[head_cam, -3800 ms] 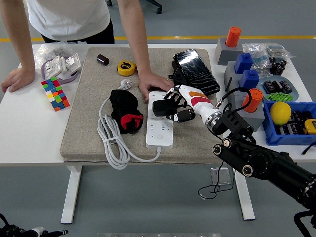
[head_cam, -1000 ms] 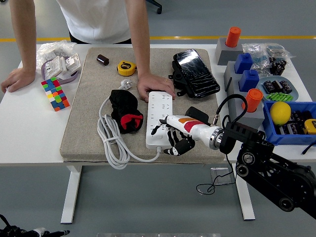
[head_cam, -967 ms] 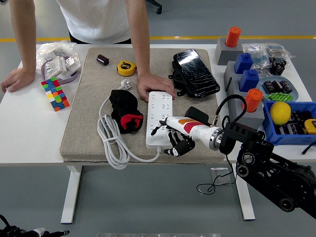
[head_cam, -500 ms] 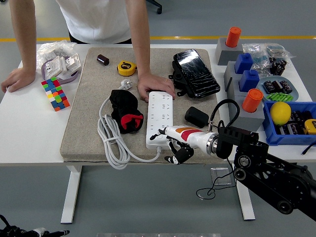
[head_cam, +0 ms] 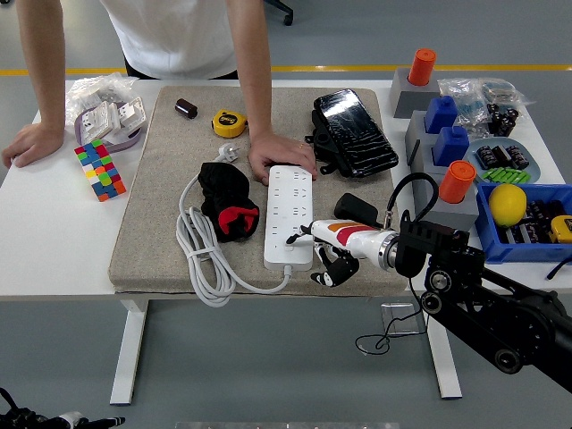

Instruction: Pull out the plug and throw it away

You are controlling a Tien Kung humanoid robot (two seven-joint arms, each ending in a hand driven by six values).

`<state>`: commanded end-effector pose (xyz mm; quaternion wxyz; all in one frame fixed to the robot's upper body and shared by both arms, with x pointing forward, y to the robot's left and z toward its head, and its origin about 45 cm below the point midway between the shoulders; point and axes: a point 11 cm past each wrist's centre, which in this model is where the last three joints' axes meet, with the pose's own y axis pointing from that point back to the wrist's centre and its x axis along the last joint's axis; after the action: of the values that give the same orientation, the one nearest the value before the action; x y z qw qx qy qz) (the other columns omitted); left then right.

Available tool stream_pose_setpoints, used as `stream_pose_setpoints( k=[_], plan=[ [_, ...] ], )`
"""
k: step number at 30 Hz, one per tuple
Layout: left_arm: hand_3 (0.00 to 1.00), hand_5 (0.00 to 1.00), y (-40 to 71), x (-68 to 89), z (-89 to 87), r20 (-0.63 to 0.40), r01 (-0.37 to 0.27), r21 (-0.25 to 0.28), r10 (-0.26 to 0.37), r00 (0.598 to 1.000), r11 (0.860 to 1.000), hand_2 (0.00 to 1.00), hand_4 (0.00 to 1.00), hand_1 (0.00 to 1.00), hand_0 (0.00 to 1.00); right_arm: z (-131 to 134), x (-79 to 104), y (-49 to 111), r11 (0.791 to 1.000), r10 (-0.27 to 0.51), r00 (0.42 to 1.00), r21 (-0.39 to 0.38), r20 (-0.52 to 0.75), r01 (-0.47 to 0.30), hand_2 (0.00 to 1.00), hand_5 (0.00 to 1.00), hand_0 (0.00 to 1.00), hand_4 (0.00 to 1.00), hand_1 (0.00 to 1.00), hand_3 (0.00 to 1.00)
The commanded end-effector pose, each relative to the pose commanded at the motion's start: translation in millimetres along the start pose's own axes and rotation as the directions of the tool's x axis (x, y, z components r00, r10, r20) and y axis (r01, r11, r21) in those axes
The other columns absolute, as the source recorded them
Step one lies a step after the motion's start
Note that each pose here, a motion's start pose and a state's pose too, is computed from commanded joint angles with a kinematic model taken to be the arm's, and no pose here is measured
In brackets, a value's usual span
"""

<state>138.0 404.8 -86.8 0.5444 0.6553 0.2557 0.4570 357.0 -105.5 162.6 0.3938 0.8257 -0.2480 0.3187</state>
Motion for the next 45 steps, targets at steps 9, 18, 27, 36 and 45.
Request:
stream_pose_setpoints(
  k=[9, 18, 27, 36, 45],
  plan=[
    [0.668, 0.684, -0.2, -0.5, -1.9, 0.002, 0.001, 0.004, -0.001, 1.0, 1.0, 0.694, 0.839, 0.666, 0.531, 3.0, -7.7, -0.7, 0.999, -0.031, 0.999, -0.008, 0.008, 0.031, 0.124, 0.002, 0.002, 0.748, 0.002, 0.858],
    [0.668, 0.683, 0.0, -0.1, -0.6, 0.002, 0.0, 0.001, 0.0, 1.0, 1.0, 0.695, 0.838, 0.666, 0.531, 3.6, -7.8, -0.8, 0.999, -0.042, 0.999, -0.012, 0.007, 0.042, 0.124, 0.002, 0.002, 0.749, 0.002, 0.858],
    [0.667, 0.683, -0.2, -0.9, -0.9, -0.002, 0.001, 0.001, -0.001, 1.0, 1.0, 0.694, 0.838, 0.666, 0.531, 6.6, -14.4, -0.6, 0.996, -0.08, 0.997, -0.032, -0.002, 0.08, 0.124, 0.002, 0.002, 0.747, 0.002, 0.851],
    [0.666, 0.683, -0.2, -1.6, -0.3, -0.006, 0.003, 0.001, -0.003, 1.0, 1.0, 0.694, 0.838, 0.666, 0.531, -17.7, 15.8, 7.8, 0.998, 0.018, 1.0, 0.056, 0.02, -0.019, 0.124, 0.002, 0.002, 0.744, 0.002, 0.85],
    [0.666, 0.683, -0.1, -1.6, 1.0, -0.006, 0.003, -0.002, -0.003, 1.0, 1.0, 0.694, 0.838, 0.666, 0.531, -31.1, 43.1, 16.1, 0.978, 0.158, 0.986, 0.127, 0.06, -0.165, 0.255, 0.002, 0.088, 0.784, 0.125, 0.846]
  ],
)
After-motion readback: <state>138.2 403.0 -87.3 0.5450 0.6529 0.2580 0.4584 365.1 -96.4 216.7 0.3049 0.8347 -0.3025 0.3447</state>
